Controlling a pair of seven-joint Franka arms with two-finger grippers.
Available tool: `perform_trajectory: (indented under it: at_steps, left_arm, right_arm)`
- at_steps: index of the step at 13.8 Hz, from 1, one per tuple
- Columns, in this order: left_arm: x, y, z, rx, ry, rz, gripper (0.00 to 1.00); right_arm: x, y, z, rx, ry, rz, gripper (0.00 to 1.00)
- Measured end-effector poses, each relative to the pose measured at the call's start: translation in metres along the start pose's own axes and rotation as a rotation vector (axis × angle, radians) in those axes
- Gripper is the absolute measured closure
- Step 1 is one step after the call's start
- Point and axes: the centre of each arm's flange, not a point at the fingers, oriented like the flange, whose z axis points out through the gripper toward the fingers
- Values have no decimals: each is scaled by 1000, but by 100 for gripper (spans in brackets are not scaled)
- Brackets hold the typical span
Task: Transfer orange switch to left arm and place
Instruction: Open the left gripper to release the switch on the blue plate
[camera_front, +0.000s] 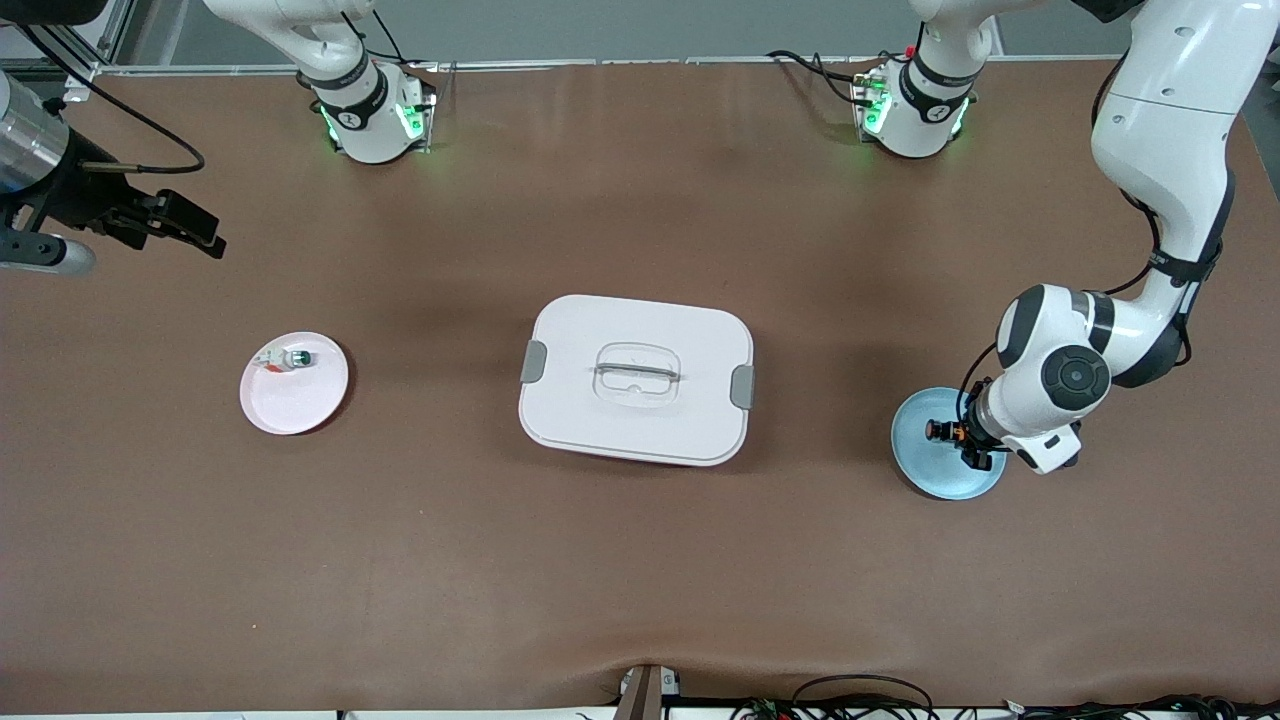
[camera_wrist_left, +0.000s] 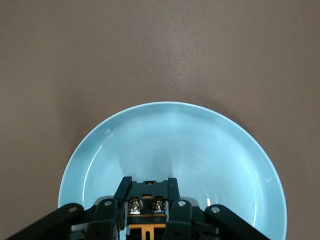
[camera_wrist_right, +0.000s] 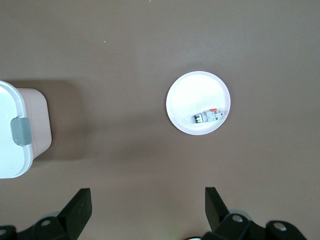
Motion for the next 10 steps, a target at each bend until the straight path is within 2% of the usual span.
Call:
perform_trajectory:
  at_steps: [10]
  left_arm:
    - [-2,0,8,-4,0,11,67]
  right_arm:
    - [-5,3,-10,1,2,-20,0]
